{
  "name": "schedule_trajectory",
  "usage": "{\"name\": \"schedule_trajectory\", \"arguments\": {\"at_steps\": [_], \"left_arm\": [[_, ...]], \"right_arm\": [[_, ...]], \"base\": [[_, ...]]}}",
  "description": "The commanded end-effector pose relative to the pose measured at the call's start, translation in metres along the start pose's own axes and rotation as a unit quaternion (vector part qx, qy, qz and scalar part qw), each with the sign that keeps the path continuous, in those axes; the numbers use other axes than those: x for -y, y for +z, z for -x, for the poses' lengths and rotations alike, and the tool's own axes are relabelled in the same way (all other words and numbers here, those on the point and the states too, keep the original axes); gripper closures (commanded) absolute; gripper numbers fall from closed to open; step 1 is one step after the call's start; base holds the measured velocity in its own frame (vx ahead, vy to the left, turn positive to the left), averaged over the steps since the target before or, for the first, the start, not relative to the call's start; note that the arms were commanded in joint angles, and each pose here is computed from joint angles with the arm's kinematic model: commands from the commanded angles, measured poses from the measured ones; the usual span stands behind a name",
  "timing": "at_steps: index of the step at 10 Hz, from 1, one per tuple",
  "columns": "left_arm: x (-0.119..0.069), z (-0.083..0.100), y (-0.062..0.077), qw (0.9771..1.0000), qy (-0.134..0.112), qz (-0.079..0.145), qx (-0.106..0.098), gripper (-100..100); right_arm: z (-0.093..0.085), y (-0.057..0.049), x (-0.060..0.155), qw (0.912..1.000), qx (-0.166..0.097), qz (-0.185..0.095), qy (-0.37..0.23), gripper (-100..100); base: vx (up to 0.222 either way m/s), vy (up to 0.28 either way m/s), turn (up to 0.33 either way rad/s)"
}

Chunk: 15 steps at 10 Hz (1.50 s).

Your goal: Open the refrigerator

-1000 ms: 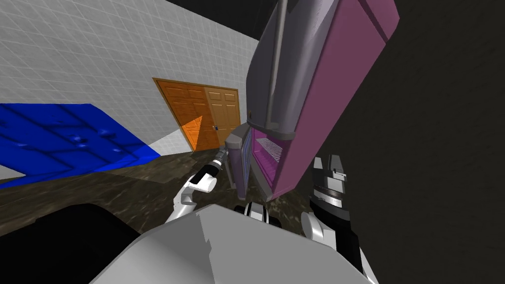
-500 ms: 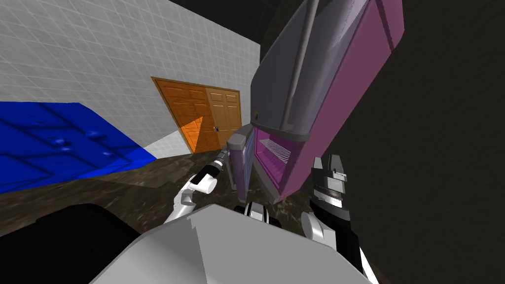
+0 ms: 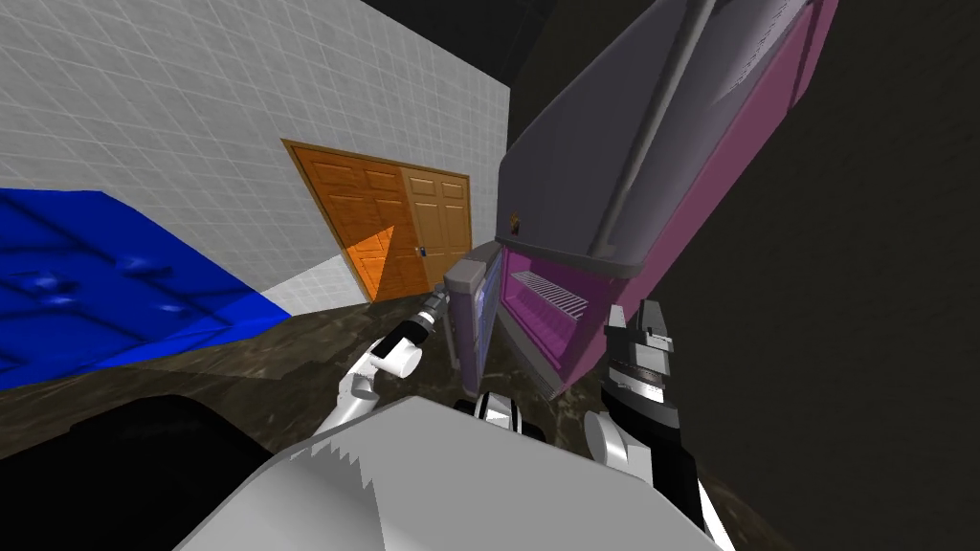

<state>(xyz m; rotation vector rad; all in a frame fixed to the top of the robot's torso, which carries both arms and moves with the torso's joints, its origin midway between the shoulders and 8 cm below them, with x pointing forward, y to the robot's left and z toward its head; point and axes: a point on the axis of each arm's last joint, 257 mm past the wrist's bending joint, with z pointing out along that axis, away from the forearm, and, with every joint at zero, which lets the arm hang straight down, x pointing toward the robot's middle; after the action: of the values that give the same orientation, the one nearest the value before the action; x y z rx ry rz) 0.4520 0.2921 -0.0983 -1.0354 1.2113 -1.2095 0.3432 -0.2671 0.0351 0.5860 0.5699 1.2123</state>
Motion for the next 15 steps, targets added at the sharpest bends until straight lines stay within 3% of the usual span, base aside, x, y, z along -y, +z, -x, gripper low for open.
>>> {"name": "schedule_trajectory", "arguments": {"at_steps": [1,5,7,8,15], "left_arm": [[0.001,-0.012,0.002,0.9999,-0.002,-0.001,-0.017,100],[-0.004,-0.033,0.0,0.9988,-0.006,0.004,-0.048,100],[0.006,-0.031,0.002,0.9989,-0.005,-0.009,-0.047,100],[0.011,-0.038,0.002,0.9983,-0.006,-0.015,-0.057,100],[0.008,-0.058,0.001,0.9962,-0.009,-0.012,-0.086,100]], "right_arm": [[0.0,0.0,0.0,1.0,0.0,0.0,0.0,0],[0.0,0.0,0.0,1.0,0.0,0.0,0.0,0],[0.0,0.0,0.0,1.0,0.0,0.0,0.0,0],[0.0,0.0,0.0,1.0,0.0,0.0,0.0,0],[0.0,0.0,0.0,1.0,0.0,0.0,0.0,0]], "base": [[-0.038,0.359,-0.107],[0.003,0.37,-0.117],[-0.021,0.222,-0.044],[0.024,0.196,-0.084],[0.058,0.277,-0.094]]}}
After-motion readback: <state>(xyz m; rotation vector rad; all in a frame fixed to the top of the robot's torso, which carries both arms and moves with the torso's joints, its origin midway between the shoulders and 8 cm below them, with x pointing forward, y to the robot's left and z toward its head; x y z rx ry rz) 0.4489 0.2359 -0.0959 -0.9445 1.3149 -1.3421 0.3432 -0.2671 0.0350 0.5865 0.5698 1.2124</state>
